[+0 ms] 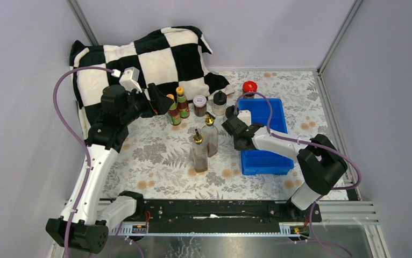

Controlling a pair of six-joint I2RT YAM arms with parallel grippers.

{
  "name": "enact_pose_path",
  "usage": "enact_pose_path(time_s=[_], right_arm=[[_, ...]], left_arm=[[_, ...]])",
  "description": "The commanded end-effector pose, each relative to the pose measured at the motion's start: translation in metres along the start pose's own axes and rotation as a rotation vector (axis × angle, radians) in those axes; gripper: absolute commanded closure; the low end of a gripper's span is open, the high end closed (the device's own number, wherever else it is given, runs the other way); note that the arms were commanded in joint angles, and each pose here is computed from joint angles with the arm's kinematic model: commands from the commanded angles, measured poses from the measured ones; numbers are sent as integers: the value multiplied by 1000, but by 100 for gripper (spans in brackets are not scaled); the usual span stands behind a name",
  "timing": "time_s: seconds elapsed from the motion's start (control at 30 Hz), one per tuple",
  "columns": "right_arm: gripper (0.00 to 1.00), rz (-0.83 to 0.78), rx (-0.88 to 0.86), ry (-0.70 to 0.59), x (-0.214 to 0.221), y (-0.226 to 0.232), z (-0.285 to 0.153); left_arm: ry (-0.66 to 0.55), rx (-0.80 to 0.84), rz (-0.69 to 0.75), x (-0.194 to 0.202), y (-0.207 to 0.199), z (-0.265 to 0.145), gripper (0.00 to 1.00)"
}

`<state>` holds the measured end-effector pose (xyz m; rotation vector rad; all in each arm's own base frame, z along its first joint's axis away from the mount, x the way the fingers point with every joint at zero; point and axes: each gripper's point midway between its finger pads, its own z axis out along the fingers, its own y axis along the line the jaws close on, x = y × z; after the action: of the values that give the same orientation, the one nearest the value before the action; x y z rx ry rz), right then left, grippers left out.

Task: Organize the condiment bottles
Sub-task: Move the storage box to the center of the board.

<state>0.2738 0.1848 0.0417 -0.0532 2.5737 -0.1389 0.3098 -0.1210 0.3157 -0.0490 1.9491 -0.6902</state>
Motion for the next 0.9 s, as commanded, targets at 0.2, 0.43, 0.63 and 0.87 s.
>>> enact_pose_path(time_s=[0.2, 0.43, 0.63, 0.87], right_arm=[[53, 28, -17, -30, -6, 4, -8], [28, 19, -35, -111, -38, -7, -48], [15, -22, 21, -250, -101, -24, -86], [11, 78, 3, -289, -193, -67, -75]], left_arm=[[4, -16, 20, 3, 6, 0, 1], [3, -20, 22, 3, 7, -1, 1], [6, -26, 25, 2, 7, -2, 1], [14, -64, 51, 0, 12, -6, 1]])
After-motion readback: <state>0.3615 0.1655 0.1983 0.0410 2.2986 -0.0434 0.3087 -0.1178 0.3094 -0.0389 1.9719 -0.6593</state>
